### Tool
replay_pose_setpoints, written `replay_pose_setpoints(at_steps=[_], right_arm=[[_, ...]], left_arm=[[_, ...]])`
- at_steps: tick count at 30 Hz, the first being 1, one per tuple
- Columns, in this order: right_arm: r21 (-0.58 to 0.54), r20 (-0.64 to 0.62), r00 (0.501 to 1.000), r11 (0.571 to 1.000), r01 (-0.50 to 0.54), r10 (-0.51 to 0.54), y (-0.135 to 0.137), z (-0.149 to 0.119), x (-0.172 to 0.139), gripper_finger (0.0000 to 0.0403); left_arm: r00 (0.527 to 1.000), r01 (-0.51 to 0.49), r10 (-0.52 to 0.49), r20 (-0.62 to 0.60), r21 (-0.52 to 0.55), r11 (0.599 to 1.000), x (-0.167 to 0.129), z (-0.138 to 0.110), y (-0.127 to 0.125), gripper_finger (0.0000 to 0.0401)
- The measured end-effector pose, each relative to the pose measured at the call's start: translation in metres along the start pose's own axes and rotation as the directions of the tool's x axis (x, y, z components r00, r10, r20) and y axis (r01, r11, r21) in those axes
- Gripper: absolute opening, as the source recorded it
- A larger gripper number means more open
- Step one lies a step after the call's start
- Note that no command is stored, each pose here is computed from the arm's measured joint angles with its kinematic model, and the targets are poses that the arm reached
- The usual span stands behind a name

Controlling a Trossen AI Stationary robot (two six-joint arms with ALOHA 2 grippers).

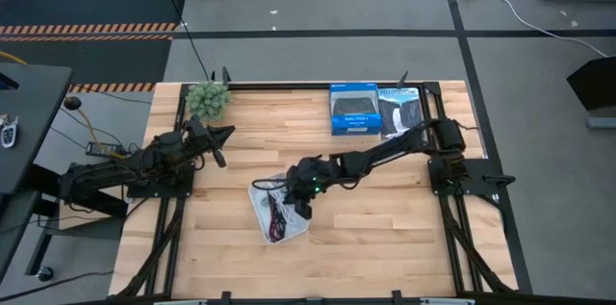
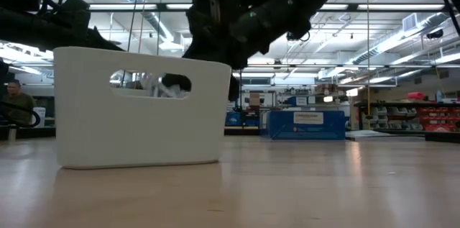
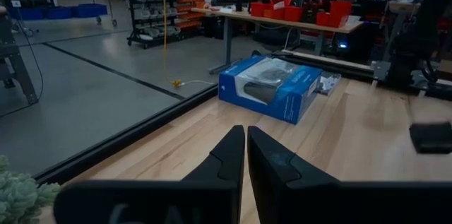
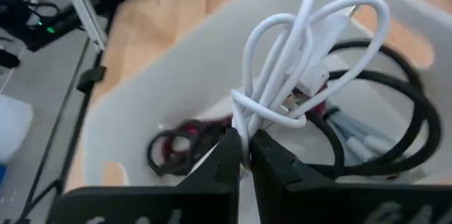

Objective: Pick and place USB-C Cables
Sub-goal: Put the white charger cable into the white bin

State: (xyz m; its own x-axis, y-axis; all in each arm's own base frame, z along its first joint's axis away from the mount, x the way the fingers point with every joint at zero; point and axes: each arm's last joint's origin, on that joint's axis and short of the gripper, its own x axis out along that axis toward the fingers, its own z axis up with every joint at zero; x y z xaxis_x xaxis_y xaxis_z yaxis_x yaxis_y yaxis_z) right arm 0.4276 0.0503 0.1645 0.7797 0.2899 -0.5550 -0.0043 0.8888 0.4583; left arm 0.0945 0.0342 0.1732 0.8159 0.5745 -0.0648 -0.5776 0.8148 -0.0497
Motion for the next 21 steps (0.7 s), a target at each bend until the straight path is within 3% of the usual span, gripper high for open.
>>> replay_pose_setpoints(at_steps=[9, 16, 21], right_arm=[[0.073, -0.058, 0.998, 0.997, 0.034, -0.03, -0.008, -0.014, 0.014, 0.0077], [0.134, -0.084, 0.996, 0.991, 0.0, 0.012, -0.014, -0.009, 0.007, 0.0138], [0.111, -0.083, 0.996, 0.994, -0.008, 0.017, -0.008, -0.001, -0.006, 0.0159]], left_arm=[[1.0, 0.0, 0.0, 0.005, -0.002, 1.0, 0.0, 0.001, 0.0, 0.0025], [1.0, 0.0, 0.0, 0.005, -0.002, 1.0, 0.0, 0.001, 0.0, 0.0025], [1.0, 0.0, 0.0, 0.005, -0.002, 1.0, 0.0, 0.001, 0.0, 0.0025]])
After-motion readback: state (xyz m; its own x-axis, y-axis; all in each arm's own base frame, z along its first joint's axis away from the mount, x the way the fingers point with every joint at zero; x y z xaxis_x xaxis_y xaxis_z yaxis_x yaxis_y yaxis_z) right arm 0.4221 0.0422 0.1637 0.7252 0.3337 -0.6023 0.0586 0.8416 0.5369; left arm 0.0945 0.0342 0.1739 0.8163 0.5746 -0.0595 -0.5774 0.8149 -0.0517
